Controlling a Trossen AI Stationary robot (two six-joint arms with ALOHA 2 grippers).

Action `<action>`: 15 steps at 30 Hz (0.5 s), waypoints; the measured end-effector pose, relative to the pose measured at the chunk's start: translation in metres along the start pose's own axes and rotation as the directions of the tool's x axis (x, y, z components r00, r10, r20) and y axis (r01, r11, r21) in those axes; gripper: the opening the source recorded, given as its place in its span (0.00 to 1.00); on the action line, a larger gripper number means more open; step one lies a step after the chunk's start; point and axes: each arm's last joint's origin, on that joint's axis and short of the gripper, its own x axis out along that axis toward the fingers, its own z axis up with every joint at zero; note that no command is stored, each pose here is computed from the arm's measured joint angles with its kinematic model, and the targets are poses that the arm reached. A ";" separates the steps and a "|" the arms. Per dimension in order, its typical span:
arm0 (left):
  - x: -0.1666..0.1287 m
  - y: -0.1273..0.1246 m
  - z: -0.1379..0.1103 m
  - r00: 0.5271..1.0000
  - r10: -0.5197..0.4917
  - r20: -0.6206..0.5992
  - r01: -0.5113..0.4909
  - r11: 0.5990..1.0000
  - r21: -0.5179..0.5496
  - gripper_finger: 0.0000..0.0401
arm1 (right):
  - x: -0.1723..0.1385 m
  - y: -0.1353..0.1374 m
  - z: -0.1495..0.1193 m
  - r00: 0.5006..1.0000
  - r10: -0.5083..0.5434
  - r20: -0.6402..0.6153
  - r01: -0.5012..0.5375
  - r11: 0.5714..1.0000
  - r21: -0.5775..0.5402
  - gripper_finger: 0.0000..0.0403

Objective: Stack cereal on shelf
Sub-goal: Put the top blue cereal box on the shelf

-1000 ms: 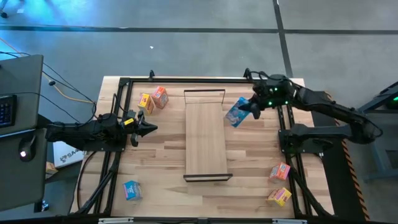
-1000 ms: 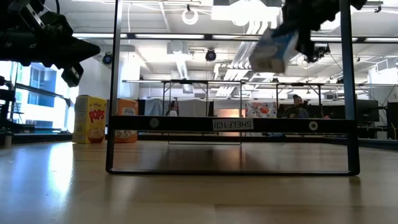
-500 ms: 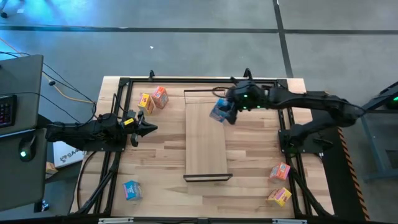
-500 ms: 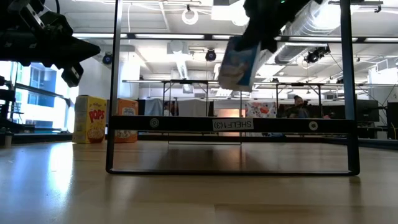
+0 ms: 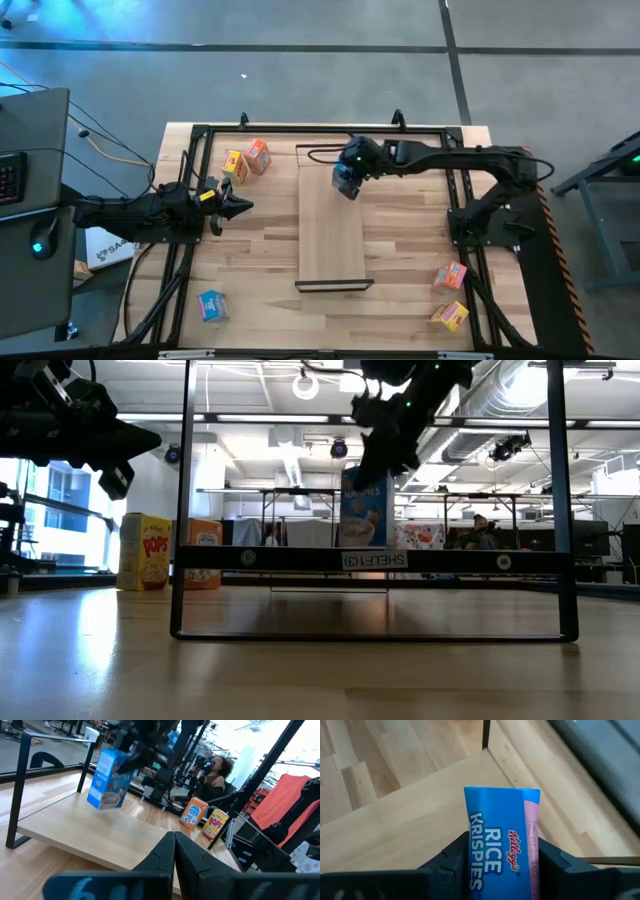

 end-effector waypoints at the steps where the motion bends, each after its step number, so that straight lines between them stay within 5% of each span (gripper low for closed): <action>1: 0.000 0.000 0.000 1.000 0.000 0.000 0.000 1.000 0.000 0.00 | 0.004 0.000 -0.001 1.000 -0.002 -0.011 0.002 1.000 0.002 0.35; 8: 0.000 0.000 0.000 1.000 0.000 0.000 0.000 1.000 0.000 0.00 | 0.010 0.003 0.003 0.999 0.040 0.018 -0.041 0.999 0.030 0.37; 15: 0.000 0.000 0.000 1.000 0.000 -0.001 0.000 1.000 0.000 0.00 | 0.006 0.003 0.002 0.998 0.062 0.006 -0.062 0.998 0.020 0.56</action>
